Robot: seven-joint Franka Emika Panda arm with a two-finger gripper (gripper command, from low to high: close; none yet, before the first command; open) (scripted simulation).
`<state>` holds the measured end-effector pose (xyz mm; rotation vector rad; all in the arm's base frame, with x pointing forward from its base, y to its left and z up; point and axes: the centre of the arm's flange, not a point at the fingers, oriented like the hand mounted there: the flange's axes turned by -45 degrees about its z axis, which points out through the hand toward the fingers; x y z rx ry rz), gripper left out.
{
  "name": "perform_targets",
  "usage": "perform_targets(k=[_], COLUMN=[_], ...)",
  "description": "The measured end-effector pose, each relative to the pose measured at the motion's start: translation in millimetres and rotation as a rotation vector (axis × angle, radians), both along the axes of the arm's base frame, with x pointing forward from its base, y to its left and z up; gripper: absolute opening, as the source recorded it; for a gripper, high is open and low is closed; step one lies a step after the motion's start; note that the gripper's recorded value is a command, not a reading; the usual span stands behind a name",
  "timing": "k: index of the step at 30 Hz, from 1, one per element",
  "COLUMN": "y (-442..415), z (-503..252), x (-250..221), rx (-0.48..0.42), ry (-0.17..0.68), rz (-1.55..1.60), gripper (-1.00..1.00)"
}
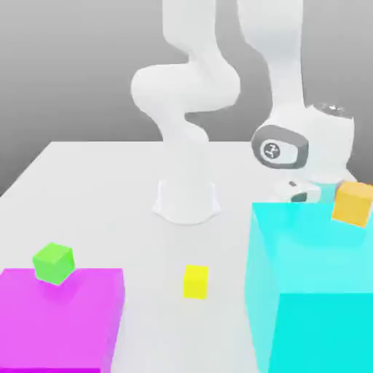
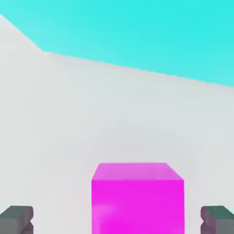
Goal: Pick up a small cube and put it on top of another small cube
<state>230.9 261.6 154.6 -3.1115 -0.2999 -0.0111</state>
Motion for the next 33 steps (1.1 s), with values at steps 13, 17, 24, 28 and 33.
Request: perform_targets(k=[13,17,24,28,33], y=[-8,-2,0,-2,9], z=[-27,-11,18,31,53], x=[-4,-1,0,-3,-5], rx=[-0.011,-0.002,0.001,-0.006,-0.008], ry=[0.004,0.001,-0.002,0.000,-0.021], rz=[0.005,0.001,0.000,0.009,0.065], gripper=[-1.00,-1.00,-1.00,-1.00,-1.00])
